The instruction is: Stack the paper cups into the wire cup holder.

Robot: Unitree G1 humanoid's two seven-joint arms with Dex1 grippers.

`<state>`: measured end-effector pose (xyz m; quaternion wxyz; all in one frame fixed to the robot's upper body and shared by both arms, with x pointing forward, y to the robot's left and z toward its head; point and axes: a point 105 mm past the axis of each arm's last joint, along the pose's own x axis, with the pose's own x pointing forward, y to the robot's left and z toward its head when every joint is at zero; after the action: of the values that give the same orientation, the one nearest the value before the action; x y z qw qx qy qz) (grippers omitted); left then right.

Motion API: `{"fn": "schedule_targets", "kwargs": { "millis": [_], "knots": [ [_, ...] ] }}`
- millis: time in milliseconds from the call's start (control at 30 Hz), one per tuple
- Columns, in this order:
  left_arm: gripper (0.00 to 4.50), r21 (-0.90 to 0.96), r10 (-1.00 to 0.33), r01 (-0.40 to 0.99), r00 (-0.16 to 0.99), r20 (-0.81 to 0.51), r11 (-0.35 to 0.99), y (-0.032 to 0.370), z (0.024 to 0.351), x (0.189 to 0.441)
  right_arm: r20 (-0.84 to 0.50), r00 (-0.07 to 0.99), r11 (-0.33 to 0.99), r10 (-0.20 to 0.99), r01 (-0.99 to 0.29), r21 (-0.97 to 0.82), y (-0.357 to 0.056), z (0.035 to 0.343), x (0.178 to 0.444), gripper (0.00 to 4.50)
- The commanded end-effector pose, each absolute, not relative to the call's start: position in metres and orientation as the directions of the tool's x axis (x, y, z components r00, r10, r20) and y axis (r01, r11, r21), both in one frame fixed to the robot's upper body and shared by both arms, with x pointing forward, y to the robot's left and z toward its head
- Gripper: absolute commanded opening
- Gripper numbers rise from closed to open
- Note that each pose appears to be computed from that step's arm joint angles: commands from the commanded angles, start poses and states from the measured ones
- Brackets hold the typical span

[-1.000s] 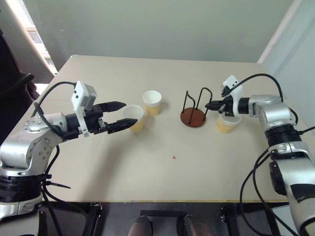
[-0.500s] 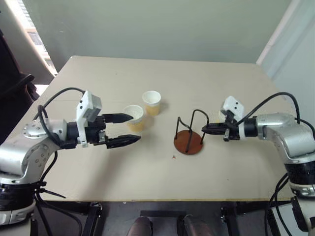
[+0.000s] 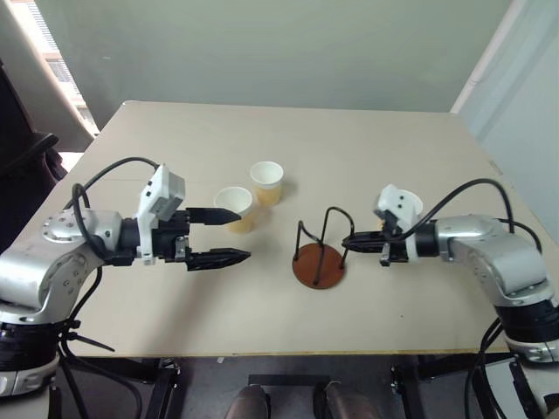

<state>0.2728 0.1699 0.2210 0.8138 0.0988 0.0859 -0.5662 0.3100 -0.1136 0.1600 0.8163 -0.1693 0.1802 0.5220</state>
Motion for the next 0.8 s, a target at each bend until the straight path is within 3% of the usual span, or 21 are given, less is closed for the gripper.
{"fn": "schedule_targets", "kwargs": {
  "millis": [33,300,600,800],
  "knots": [
    [4.5,0.096,-0.905,0.935,0.356,-0.233,0.343,0.168,0.229,0.272,-0.49,0.418,0.401,0.765,-0.905,-0.145,-0.118,0.156,0.315,1.09],
    [4.5,0.098,-0.897,0.924,0.383,-0.218,0.371,0.171,0.229,0.274,-0.523,0.456,0.427,0.72,-0.885,-0.184,-0.136,0.148,0.323,3.79],
    [4.5,0.145,-0.864,0.888,0.459,-0.208,0.437,0.177,0.232,0.285,-0.552,0.481,0.455,0.681,-0.869,-0.196,-0.181,0.167,0.318,3.79],
    [4.5,0.447,-0.723,0.725,0.656,-0.217,0.524,0.182,0.252,0.323,-0.505,0.457,0.439,0.733,-0.884,-0.163,-0.182,0.192,0.308,3.79]
  ]
}}
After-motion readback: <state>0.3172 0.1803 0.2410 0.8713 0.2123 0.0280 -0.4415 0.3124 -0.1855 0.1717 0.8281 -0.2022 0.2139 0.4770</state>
